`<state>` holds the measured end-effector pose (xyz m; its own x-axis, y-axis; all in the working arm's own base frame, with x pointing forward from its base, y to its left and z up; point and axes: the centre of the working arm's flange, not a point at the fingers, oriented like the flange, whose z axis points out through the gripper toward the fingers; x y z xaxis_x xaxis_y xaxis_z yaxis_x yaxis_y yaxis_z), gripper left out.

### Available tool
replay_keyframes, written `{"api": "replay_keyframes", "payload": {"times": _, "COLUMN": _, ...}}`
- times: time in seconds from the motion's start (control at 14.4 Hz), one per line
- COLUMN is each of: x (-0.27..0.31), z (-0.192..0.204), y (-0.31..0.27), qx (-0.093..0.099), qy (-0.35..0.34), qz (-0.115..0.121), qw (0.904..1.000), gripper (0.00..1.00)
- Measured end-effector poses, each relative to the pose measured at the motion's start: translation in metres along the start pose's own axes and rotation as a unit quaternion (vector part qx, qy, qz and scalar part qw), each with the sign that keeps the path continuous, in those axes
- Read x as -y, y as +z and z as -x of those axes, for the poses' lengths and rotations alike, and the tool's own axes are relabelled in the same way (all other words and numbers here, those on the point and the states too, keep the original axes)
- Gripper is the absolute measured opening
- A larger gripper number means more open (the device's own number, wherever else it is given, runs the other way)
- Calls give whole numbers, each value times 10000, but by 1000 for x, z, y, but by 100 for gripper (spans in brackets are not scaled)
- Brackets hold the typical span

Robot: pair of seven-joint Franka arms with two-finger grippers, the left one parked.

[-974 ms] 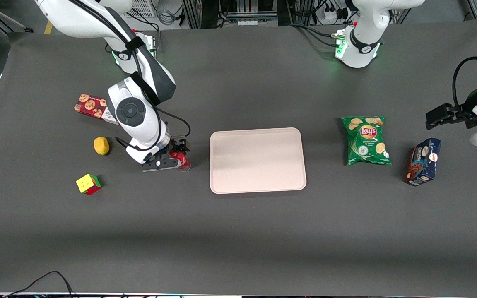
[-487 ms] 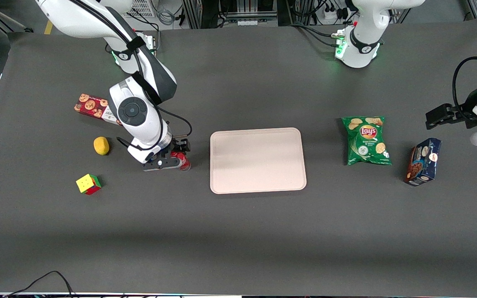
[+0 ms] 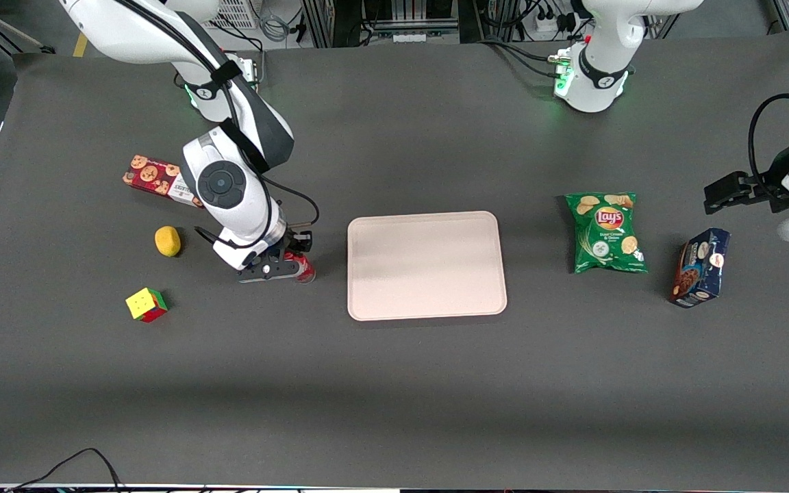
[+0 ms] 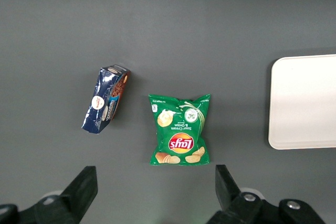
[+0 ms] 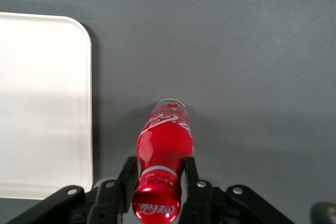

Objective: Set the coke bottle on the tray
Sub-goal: 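Lift the bottle and carry it over the white tray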

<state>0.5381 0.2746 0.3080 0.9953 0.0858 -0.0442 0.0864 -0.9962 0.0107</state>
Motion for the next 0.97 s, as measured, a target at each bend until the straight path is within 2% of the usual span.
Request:
{"api": "replay_keyframes", "payload": {"times": 0.07, "x": 0, "z": 0, "y": 0, "qx": 0, "qy": 0, "qz": 0, "qw": 10000, "gripper": 44}}
{"api": "replay_keyframes", "payload": {"times": 0.14, "x": 0, "z": 0, "y": -1, "qx": -9, "qy": 1, "qz": -1, "qw": 10000, "gripper": 37}}
{"api": "replay_keyframes", "payload": {"times": 0.21, "x": 0, "z": 0, "y": -1, "qx": -11, "qy": 1, "qz": -2, "qw": 10000, "gripper": 35}}
{"api": "replay_keyframes", "payload": {"times": 0.49, "x": -1, "z": -1, "y": -18, "qx": -42, "qy": 12, "qz": 28, "qw": 10000, "gripper": 35}}
{"api": "replay_keyframes", "payload": {"times": 0.77, "x": -5, "z": -1, "y": -107, "qx": -94, "qy": 118, "qz": 133, "qw": 9998, "gripper": 35}}
{"api": "replay_keyframes", "payload": {"times": 0.97, "x": -4, "z": 7, "y": -192, "qx": -87, "qy": 263, "qz": -74, "qw": 9996, "gripper": 35}}
